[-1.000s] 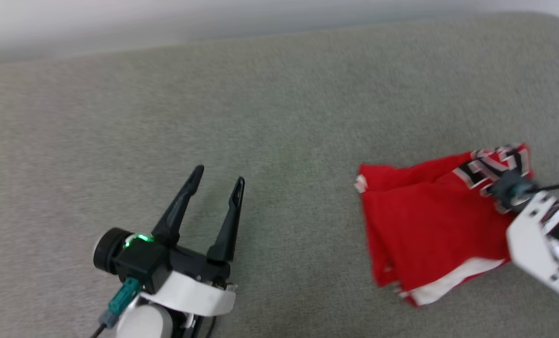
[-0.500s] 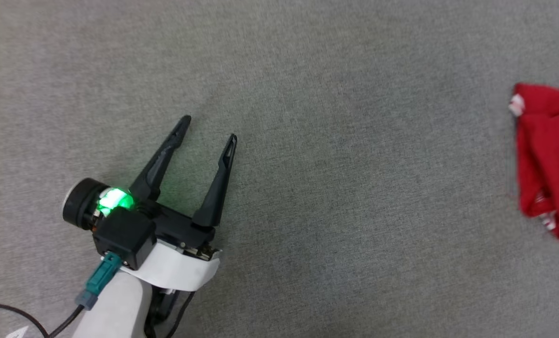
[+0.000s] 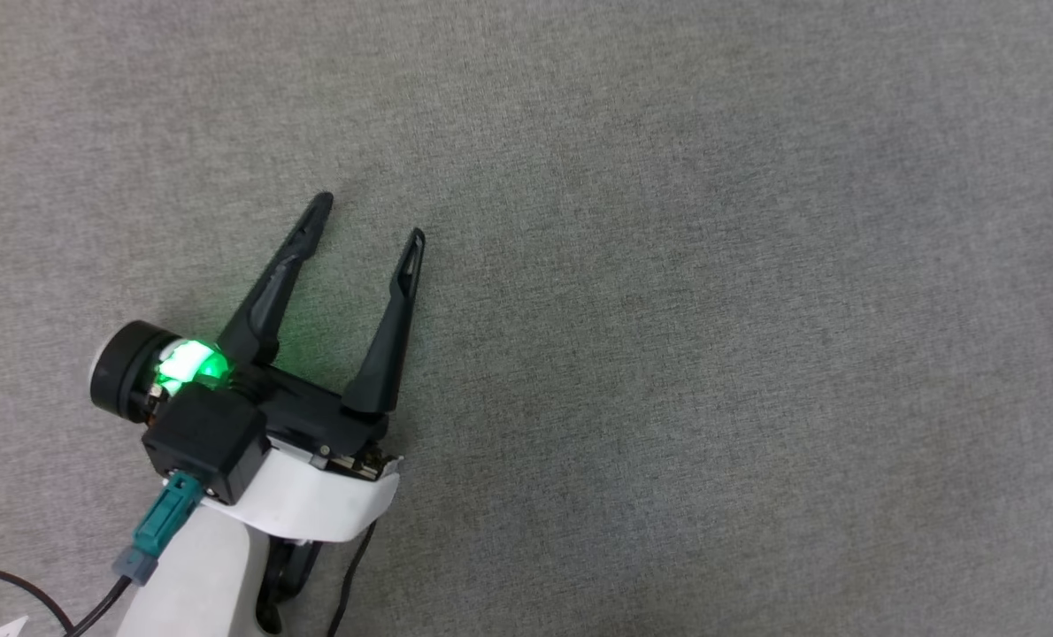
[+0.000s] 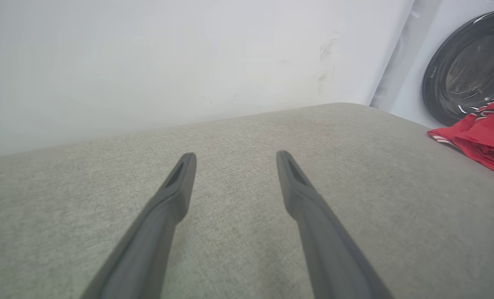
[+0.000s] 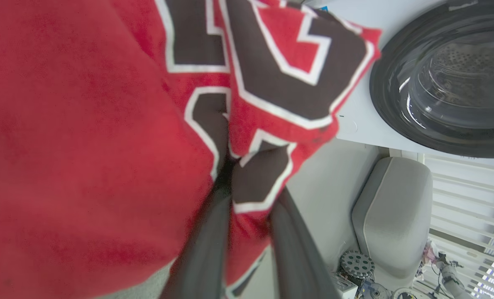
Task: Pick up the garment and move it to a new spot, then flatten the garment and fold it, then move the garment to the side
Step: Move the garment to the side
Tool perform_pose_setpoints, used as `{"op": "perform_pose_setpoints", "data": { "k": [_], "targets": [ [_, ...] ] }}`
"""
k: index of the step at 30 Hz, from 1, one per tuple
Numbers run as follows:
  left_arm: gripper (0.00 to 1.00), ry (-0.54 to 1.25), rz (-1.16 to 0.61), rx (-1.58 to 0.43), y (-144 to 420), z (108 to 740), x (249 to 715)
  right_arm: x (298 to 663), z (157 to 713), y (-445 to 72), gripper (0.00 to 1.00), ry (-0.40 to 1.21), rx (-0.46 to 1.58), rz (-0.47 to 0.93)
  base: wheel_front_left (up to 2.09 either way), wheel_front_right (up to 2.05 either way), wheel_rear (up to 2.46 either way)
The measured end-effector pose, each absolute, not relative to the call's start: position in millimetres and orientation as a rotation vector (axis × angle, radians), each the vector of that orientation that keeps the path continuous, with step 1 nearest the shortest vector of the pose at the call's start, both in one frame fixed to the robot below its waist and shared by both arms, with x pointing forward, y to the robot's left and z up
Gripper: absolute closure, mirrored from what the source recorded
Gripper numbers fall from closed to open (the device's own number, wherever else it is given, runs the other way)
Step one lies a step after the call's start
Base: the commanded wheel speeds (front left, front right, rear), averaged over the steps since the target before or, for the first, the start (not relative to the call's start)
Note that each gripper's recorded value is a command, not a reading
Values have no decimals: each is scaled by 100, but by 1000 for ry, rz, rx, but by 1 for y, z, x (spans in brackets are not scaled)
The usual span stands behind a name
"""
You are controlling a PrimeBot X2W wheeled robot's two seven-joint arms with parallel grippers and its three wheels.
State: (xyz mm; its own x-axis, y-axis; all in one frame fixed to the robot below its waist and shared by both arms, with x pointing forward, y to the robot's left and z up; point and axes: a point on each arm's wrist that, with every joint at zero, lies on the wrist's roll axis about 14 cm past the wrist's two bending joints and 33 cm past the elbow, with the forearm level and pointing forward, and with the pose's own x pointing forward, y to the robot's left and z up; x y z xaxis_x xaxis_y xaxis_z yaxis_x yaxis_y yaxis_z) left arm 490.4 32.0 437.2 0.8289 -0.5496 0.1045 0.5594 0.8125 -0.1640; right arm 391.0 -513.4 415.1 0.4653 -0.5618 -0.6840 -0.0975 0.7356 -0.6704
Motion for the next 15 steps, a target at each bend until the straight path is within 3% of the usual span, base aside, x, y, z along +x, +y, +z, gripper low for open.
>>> {"op": "perform_pose_setpoints", "data": {
  "k": [1, 7, 15],
  "targets": [
    [0, -52, -589, -192, 33, 439, 489, 391, 417, -514, 0, 1058, -711, -325, 0, 0, 0],
    [0, -92, -530, -192, 45, 464, 485, 413, 455, -502, 0, 899, -687, -333, 0, 0, 0],
    [0, -140, -369, -191, 88, 502, 466, 466, 531, -408, 0, 355, -446, -212, 0, 0, 0]
  ]
}}
